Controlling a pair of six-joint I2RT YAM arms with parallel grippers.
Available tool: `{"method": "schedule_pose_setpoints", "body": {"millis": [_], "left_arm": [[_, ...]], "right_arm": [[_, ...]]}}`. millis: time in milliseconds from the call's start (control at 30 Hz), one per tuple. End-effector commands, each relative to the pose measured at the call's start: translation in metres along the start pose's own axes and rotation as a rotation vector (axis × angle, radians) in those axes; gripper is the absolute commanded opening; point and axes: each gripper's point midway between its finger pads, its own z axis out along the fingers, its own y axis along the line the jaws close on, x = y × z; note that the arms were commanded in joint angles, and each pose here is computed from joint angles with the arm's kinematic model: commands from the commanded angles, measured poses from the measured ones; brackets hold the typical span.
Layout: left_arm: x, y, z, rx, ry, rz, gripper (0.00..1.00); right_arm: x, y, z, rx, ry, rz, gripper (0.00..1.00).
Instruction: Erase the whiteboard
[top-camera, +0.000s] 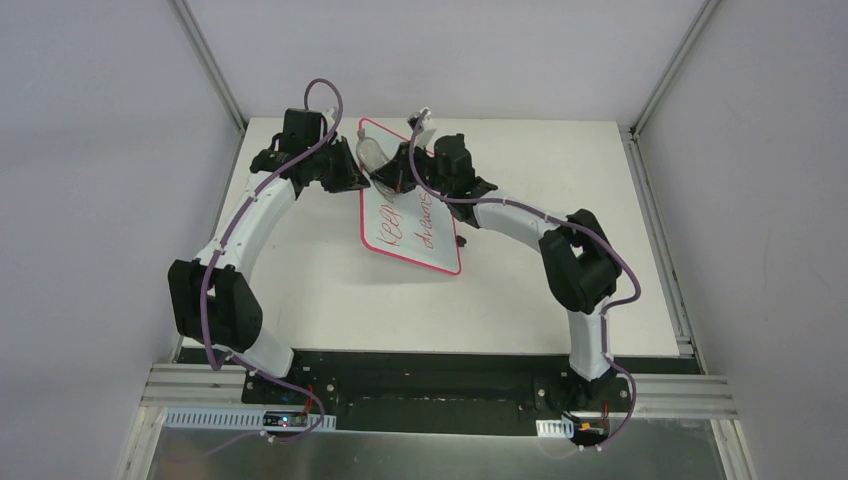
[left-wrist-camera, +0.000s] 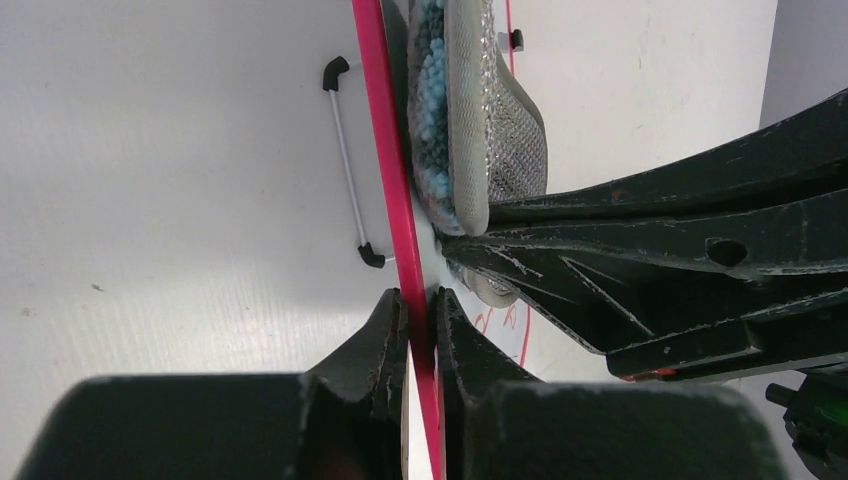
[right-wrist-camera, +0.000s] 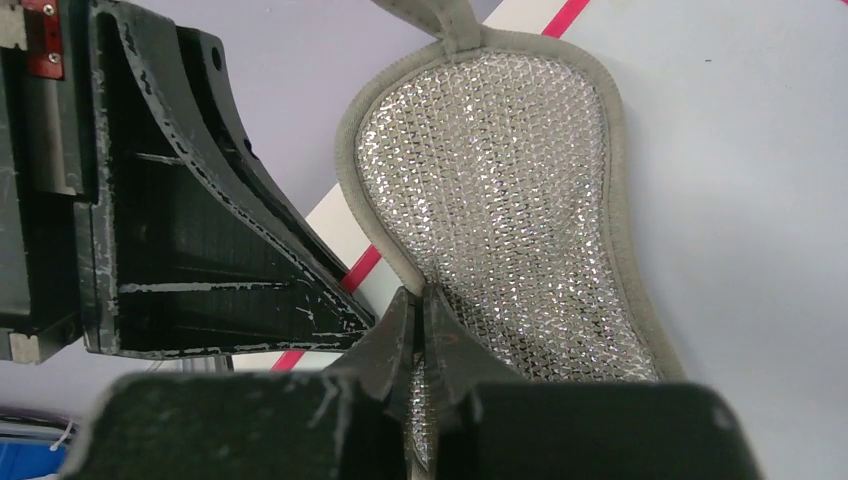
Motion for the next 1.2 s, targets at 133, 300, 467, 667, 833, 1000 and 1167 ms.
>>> {"method": "schedule_pose_setpoints", "body": {"millis": [133,300,467,667,833,1000,1167], "left_arm": [[0.002,-0.012,0.004,0.047,-0.003,0.071,0.0],[0.001,-0.013,0.003,0.049,-0.008,0.071,0.0],[0.001,-0.014,0.003,0.051,-0.008,0.069,0.0],[0.003,-0.013,0.005,0.051,0.001,0.066,0.0],[0.003,-0.013,0.005,0.049,-0.001,0.064,0.0],[0.003,-0.013,0.005,0.05,-0.001,0.065,0.0],[0.002,-0.014,0.004,0.052,-0.003,0.064,0.0]], "right_arm": [[0.048,-0.048,0.005,0.184,0.11,0.204,0.0],[0.067,-0.157,-0.036,0.532,0.162,0.268,0.0],[0.062,-0.161,-0.043,0.51,0.193,0.221,0.0],[0.075,-0.098,-0.01,0.346,0.253,0.028,0.0],[0.073,-0.016,-0.003,0.054,0.253,-0.041,0.0],[0.064,0.043,-0.026,-0.143,0.198,-0.073,0.0],[0.073,0.035,-0.026,-0.086,0.196,-0.061,0.0]]}}
